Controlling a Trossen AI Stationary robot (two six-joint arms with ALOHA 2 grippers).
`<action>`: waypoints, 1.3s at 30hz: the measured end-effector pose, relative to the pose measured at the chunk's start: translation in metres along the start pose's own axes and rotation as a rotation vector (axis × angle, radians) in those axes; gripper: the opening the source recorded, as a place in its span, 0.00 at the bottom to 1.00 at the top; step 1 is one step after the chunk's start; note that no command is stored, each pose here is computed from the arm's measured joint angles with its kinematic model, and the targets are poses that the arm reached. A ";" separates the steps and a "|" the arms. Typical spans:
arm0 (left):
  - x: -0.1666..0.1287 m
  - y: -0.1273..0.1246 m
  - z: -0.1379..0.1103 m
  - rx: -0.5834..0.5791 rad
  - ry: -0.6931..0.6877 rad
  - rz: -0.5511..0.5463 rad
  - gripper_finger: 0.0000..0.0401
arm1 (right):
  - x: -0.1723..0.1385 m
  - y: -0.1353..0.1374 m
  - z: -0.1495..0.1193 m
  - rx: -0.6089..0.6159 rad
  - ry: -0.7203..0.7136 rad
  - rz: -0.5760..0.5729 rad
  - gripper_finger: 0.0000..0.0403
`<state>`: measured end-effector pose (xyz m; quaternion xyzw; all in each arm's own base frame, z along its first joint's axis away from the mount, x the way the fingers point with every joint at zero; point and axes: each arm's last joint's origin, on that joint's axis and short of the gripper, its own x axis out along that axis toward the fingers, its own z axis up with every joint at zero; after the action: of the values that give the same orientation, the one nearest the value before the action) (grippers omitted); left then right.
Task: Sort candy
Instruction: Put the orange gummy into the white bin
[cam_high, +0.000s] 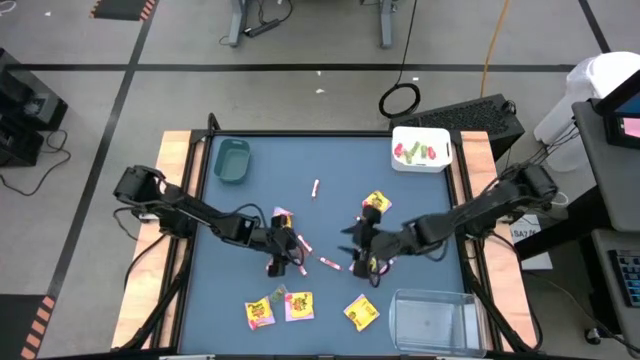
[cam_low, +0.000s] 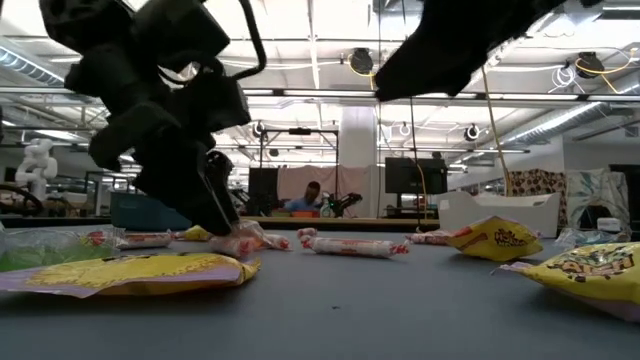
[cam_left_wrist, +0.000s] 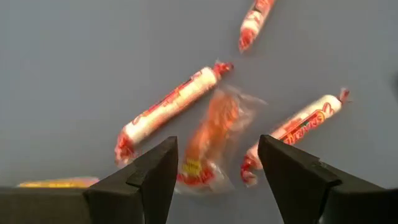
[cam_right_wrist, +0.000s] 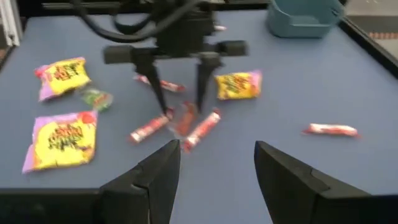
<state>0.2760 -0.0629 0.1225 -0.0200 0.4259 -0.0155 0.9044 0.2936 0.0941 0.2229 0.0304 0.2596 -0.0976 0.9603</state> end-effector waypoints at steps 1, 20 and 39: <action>0.003 0.001 0.000 -0.005 -0.001 0.003 0.58 | 0.006 0.004 -0.003 -0.002 -0.008 0.008 0.49; 0.009 0.005 -0.002 -0.017 0.011 -0.018 0.18 | 0.046 0.035 -0.029 0.100 -0.073 0.070 0.49; -0.007 -0.002 0.048 0.152 -0.155 -0.020 0.13 | 0.076 0.020 -0.045 0.229 -0.057 -0.038 0.70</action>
<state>0.3091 -0.0638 0.1587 0.0431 0.3519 -0.0550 0.9334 0.3399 0.1055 0.1457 0.1322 0.2199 -0.1455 0.9555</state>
